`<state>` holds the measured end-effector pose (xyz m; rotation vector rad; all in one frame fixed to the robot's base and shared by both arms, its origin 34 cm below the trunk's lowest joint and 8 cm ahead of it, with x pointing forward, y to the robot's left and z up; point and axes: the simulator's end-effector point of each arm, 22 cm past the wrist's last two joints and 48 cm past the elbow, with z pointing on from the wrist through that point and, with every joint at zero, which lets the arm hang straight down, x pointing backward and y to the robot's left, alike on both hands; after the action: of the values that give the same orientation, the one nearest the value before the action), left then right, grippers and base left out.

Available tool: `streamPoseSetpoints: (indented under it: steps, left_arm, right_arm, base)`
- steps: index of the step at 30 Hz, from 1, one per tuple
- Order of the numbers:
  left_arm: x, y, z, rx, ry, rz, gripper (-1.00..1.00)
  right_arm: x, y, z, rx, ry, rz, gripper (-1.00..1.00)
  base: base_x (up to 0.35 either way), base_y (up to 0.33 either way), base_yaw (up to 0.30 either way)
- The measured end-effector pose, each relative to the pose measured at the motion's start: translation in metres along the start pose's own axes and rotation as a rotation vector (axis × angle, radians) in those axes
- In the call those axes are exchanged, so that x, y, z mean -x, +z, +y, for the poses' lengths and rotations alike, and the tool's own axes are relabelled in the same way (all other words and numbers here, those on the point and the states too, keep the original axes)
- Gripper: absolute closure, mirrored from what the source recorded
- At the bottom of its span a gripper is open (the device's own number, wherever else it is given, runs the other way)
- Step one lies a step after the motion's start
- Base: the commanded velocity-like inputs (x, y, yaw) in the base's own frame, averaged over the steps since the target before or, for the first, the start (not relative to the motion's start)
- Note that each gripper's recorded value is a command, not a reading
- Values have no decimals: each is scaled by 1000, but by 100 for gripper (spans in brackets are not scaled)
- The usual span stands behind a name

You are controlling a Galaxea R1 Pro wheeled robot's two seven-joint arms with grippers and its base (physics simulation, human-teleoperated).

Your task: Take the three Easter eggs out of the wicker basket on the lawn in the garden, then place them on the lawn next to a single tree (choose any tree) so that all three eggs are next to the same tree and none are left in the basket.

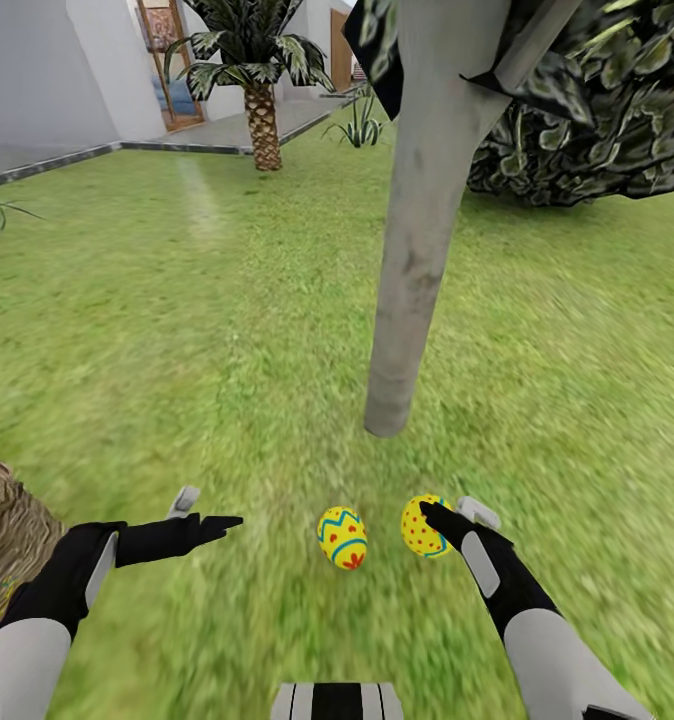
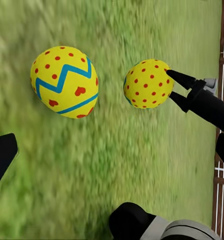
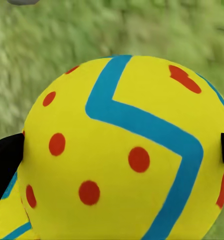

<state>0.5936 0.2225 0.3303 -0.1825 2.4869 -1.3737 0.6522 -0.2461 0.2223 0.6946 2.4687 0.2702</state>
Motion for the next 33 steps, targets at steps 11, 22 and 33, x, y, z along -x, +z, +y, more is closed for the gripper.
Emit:
streamPoseSetpoints:
  steps: [11,22,33]
  left_arm:
    - [-4,3,8,5,-13,9,-100]
    - [-15,11,24,14,-43,29,-100]
    - [-15,11,24,15,-43,29,-100]
  right_arm:
    - [-10,6,0,-3,-23,18,100]
    - [-27,17,-13,-23,-20,48,100]
    - [-27,17,-12,-22,-20,49,100]
  base:
    - [30,23,0]
    - [0,0,0]
    - [108,115,0]
